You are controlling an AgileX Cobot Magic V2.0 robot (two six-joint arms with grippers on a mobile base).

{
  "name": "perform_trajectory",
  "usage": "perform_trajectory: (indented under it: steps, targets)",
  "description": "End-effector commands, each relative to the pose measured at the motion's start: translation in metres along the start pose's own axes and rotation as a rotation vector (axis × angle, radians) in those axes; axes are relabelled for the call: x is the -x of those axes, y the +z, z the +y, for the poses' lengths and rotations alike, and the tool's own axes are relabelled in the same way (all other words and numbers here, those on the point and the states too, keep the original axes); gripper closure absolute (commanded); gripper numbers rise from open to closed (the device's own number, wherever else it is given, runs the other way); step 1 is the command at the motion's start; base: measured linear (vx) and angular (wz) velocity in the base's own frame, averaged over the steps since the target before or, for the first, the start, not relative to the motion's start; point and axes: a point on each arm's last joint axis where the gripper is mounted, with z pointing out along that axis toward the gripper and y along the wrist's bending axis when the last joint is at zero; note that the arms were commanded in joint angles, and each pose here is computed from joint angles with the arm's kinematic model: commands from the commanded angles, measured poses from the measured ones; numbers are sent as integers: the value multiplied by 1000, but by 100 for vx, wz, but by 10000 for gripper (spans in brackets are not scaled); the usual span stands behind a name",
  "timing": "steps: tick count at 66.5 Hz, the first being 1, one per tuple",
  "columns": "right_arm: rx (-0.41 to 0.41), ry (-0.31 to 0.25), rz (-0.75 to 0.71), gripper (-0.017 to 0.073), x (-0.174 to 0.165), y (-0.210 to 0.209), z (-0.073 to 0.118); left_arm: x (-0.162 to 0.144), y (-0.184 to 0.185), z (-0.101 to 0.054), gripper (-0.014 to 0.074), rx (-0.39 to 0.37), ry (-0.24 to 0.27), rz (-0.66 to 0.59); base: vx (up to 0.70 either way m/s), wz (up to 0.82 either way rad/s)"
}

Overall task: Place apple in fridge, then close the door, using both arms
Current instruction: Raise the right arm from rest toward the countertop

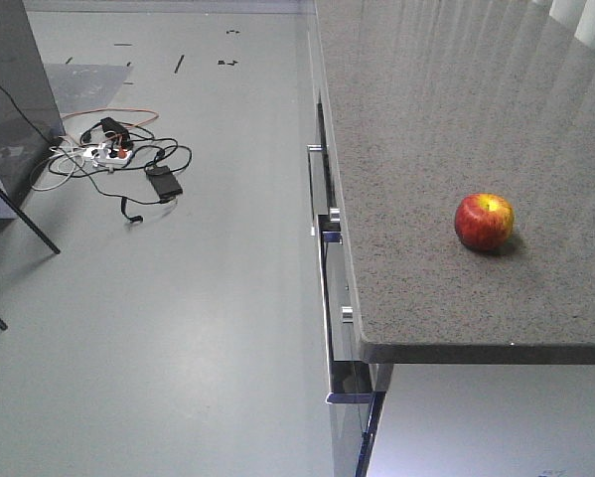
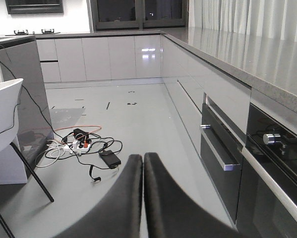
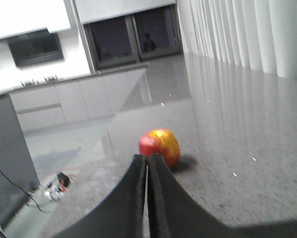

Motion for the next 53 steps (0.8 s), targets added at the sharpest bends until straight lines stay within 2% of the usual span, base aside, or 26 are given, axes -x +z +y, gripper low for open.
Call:
perform_trajectory:
  steps: [1, 10, 16, 22, 34, 38, 43, 46, 50, 53]
  targets:
    - [34, 30, -91, 559, 17, 0, 5, 1, 0, -2, 601, -20, -2, -55, 0, 0]
    - [27, 30, -102, 529, 48, 3, 11, 1, 0, -2, 601, -20, -2, -55, 0, 0]
    - [31, 7, -129, 457, 73, 6, 16, 1, 0, -2, 601, -20, -2, -55, 0, 0]
    - [36, -21, -156, 339, 97, 11, 22, 1, 0, -2, 601, -20, -2, -55, 0, 0]
    - [50, -42, -196, -1, 131, 24, 30, 1, 0, -2, 601, -20, -2, -55, 0, 0]
    - [76, -72, -247, -62, 137, 26, 33, 1, 0, -2, 601, -20, -2, -55, 0, 0]
    - [106, -68, -291, -100, 142, 30, 36, 1, 0, -2, 601, -20, -2, -55, 0, 0]
    - [97, -66, -268, -99, 146, 35, 36, 1, 0, -2, 601, -20, -2, -54, 0, 0]
    - [68, -112, -213, -91, 154, 44, 37, 1, 0, -2, 601, -20, -2, -54, 0, 0]
    - [42, -172, -173, -82, 164, 54, 38, 1, 0, -2, 601, -20, -2, -54, 0, 0]
